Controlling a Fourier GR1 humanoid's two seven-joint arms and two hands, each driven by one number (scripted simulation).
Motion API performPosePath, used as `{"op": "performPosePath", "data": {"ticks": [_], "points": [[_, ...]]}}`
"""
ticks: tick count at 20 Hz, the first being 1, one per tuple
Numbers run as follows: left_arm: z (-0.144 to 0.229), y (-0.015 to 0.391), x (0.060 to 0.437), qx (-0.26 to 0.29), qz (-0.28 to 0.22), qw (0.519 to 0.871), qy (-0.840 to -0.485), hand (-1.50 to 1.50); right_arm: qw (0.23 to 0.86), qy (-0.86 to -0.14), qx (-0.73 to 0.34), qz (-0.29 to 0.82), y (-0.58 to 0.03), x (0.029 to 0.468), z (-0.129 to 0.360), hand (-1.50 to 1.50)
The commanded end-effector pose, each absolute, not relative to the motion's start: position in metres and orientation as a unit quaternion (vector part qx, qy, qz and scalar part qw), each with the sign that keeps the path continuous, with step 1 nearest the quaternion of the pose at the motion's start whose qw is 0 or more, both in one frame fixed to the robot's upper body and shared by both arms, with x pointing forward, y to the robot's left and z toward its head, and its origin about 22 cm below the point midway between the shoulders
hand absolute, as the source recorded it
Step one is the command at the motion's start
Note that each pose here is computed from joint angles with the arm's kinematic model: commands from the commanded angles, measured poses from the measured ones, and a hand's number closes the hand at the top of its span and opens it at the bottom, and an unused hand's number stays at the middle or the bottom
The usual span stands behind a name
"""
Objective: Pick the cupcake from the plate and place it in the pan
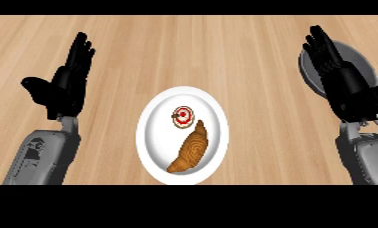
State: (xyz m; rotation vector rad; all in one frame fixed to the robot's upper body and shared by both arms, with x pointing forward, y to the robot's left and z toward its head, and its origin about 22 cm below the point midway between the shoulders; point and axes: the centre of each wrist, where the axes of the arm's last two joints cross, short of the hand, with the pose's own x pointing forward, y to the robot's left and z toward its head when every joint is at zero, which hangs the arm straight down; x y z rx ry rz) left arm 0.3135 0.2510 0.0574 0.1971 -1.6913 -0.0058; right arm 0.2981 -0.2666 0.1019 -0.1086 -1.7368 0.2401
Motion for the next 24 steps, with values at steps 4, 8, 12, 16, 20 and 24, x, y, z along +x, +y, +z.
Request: {"op": "performPosePath", "data": {"ticks": [4, 8, 12, 16, 20, 24], "points": [[0.050, 0.253, 0.309, 0.068, 0.000, 0.682, -0.728, 0.00, 0.554, -0.802, 0.159, 0.159, -0.187, 0.327, 0.134, 1.50], [0.053, 0.263, 0.298, 0.033, 0.016, 0.722, -0.691, 0.00, 0.542, -0.797, 0.057, 0.259, -0.153, 0.324, 0.111, 1.50], [0.060, 0.268, 0.289, 0.036, 0.015, 0.722, -0.690, 0.00, 0.484, -0.815, 0.044, 0.314, -0.202, 0.296, 0.080, -1.50], [0.056, 0.264, 0.297, 0.052, 0.025, 0.722, -0.689, 0.00, 0.472, -0.813, -0.039, 0.340, -0.233, 0.320, 0.105, -1.50], [0.049, 0.274, 0.274, 0.042, 0.014, 0.721, -0.691, 0.00, 0.435, -0.796, -0.054, 0.419, -0.240, 0.333, 0.127, -1.50], [0.053, 0.265, 0.276, 0.045, 0.015, 0.725, -0.687, 0.00, 0.421, -0.783, -0.044, 0.455, -0.191, 0.342, 0.164, -1.50]]}}
